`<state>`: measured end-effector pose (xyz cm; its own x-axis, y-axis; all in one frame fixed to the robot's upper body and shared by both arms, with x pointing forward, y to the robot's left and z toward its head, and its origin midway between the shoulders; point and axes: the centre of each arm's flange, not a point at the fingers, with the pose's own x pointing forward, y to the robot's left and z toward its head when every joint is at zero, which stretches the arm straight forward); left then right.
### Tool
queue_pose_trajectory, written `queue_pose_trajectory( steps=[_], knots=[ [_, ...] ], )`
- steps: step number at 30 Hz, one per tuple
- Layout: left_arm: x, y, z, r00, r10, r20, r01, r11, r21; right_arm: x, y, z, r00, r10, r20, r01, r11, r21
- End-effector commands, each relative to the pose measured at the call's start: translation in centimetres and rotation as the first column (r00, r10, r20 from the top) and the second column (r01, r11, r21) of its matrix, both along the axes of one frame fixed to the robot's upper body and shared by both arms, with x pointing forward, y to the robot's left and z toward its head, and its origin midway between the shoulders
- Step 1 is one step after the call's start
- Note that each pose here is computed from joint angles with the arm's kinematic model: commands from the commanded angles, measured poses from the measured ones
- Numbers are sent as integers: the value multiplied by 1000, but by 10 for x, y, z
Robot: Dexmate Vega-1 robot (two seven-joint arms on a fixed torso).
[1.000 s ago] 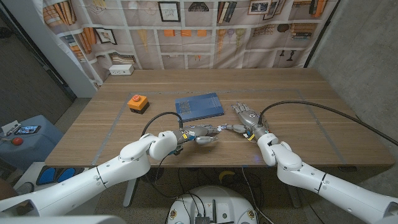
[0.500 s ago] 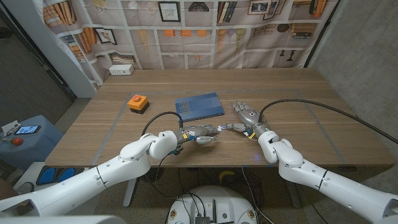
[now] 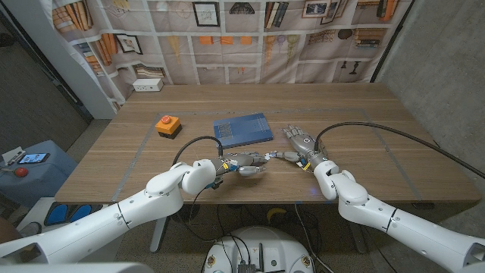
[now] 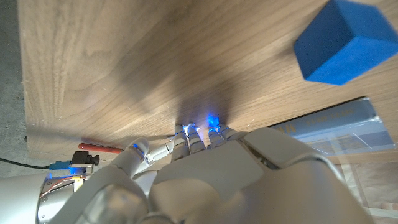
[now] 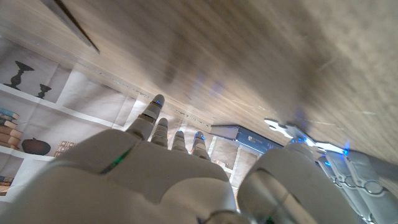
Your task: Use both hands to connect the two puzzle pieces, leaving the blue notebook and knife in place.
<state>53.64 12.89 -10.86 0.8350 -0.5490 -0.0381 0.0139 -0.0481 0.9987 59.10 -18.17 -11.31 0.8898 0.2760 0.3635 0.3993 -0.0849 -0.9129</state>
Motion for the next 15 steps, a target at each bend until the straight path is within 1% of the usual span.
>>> queue_pose_trajectory(
  steps=[1,15],
  knots=[
    [1,0,1,1000,-1,3,1,1000,1,2,-3,-3,1000,-2,2,2,1000,-6],
    [0,-1,0,1000,0,1,0,1000,1,2,-8,0,1000,18,9,-18,1000,-16]
  ],
)
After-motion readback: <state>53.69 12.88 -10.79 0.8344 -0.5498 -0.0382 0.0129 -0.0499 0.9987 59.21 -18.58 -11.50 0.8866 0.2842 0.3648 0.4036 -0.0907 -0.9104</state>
